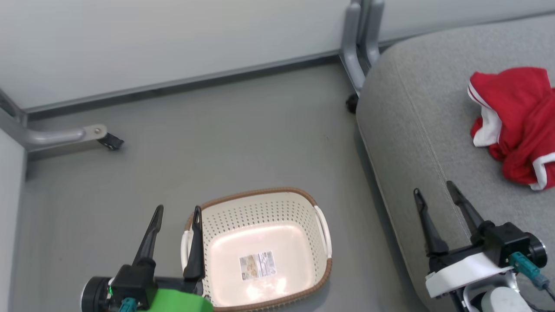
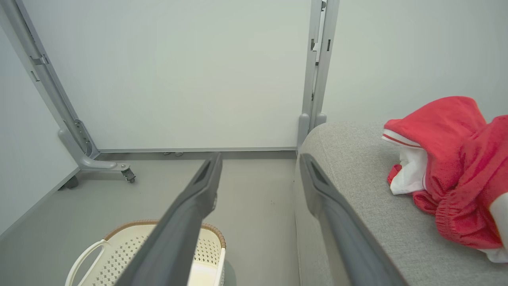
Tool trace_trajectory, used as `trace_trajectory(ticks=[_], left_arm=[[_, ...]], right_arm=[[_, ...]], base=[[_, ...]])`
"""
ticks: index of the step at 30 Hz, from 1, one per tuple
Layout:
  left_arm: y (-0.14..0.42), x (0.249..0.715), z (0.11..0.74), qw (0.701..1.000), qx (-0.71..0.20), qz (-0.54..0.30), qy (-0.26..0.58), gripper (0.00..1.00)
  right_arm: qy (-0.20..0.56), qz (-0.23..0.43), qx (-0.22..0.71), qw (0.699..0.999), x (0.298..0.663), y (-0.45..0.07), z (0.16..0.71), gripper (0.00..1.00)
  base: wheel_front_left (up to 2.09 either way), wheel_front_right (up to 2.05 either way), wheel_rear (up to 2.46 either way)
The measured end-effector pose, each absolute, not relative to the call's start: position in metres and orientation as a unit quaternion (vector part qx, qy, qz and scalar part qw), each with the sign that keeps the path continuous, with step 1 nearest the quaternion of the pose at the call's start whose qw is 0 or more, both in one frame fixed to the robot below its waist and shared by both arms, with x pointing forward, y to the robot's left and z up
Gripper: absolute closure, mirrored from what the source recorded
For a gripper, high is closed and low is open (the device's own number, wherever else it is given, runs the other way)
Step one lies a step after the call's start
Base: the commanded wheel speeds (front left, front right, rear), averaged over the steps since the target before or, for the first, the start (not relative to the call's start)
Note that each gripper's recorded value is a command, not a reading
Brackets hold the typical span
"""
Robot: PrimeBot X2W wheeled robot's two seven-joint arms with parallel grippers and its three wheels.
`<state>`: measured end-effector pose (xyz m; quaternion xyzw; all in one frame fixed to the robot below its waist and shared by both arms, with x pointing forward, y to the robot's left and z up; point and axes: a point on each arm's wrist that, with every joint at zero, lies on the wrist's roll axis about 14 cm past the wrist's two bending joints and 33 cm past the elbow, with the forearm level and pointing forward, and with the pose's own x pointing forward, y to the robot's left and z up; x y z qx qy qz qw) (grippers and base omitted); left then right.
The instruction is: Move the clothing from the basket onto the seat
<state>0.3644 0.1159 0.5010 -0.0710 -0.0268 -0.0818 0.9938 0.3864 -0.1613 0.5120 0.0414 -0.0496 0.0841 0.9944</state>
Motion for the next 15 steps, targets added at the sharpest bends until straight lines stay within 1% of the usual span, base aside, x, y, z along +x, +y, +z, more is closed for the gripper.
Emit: trace_trajectory(ticks=[7,15], left_arm=[[0.151,0.331,0.501,0.997,-0.062,-0.031,-0.030,0.00],[0.165,0.310,0.499,0.998,-0.057,-0.010,-0.031,0.00]], right_arm=[[-0.072,0.135,0.050,0.987,0.372,-0.123,0.528,0.00],[-0.075,0.137,0.057,0.986,0.359,-0.117,0.531,0.00]], base=[[0.00,0.00,0.00],[0.00,0.00,0.00]])
